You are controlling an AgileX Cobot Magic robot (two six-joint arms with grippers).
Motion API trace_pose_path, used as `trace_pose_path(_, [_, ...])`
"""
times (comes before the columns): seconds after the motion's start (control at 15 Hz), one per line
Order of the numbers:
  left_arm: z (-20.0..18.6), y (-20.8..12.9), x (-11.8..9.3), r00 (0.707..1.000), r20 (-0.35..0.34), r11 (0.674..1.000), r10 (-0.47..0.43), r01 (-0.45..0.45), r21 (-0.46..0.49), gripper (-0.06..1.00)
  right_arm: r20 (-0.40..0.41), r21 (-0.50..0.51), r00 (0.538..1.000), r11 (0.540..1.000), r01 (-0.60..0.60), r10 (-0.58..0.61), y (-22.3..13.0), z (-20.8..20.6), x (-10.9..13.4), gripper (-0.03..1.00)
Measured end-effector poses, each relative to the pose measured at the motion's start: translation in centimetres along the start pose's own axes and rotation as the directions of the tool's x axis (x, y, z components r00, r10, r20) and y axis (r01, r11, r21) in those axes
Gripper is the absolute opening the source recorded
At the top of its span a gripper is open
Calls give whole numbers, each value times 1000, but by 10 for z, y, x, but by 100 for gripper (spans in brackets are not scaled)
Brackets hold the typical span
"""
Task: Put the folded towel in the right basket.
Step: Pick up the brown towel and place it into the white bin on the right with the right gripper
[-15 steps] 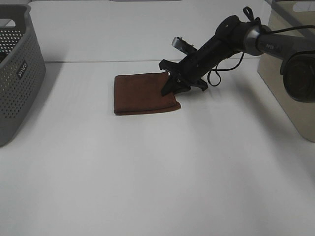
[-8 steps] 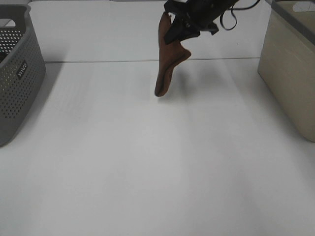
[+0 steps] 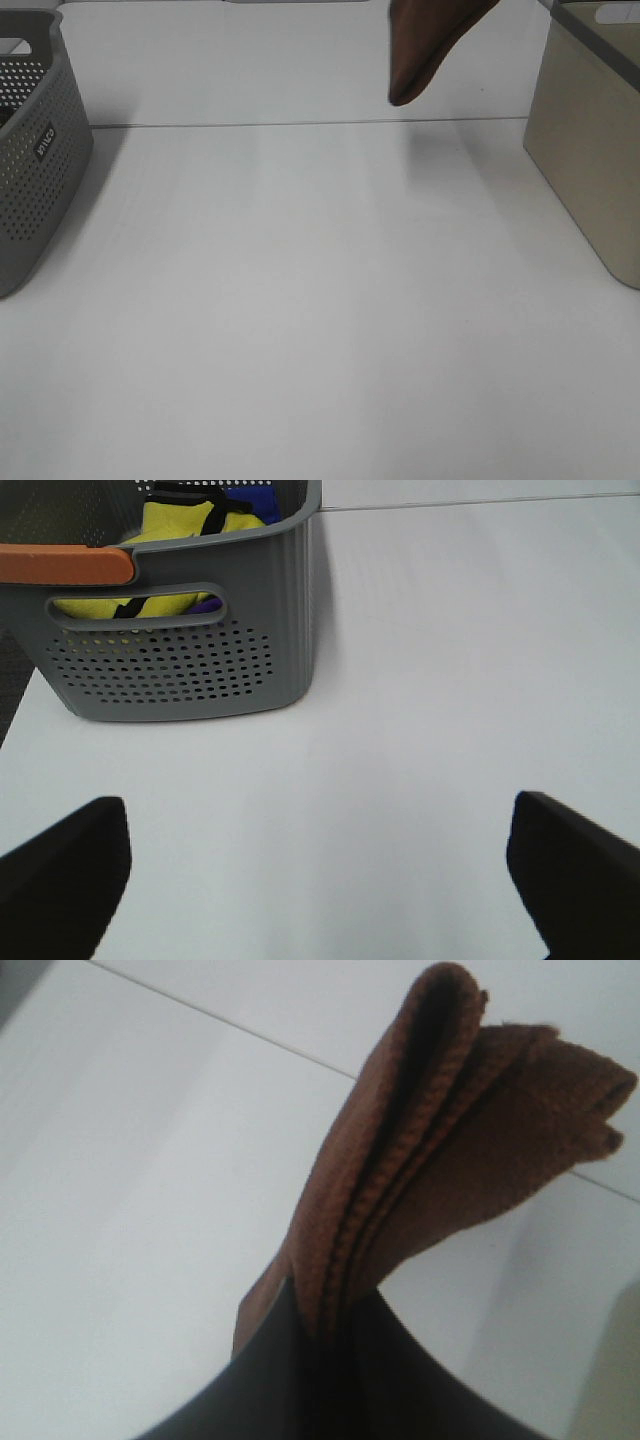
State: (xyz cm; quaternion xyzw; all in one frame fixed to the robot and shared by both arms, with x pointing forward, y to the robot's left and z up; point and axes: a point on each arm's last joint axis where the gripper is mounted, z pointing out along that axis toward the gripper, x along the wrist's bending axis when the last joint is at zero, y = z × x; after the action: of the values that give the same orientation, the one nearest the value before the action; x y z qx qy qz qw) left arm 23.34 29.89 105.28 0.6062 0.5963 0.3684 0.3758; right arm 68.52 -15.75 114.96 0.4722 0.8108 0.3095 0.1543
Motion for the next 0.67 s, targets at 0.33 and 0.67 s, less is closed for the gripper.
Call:
trace_pose_path(0.33, [0,0,0,1000,0,1000,0,0,0,97,171,-115,985,993,-16,36,3,-81,-29,7])
trace_pose_path(0.67, [0,0,0,1000,0,1000,0,0,0,97,264,-235,919,944,-233,292,-31,-149,-123,7])
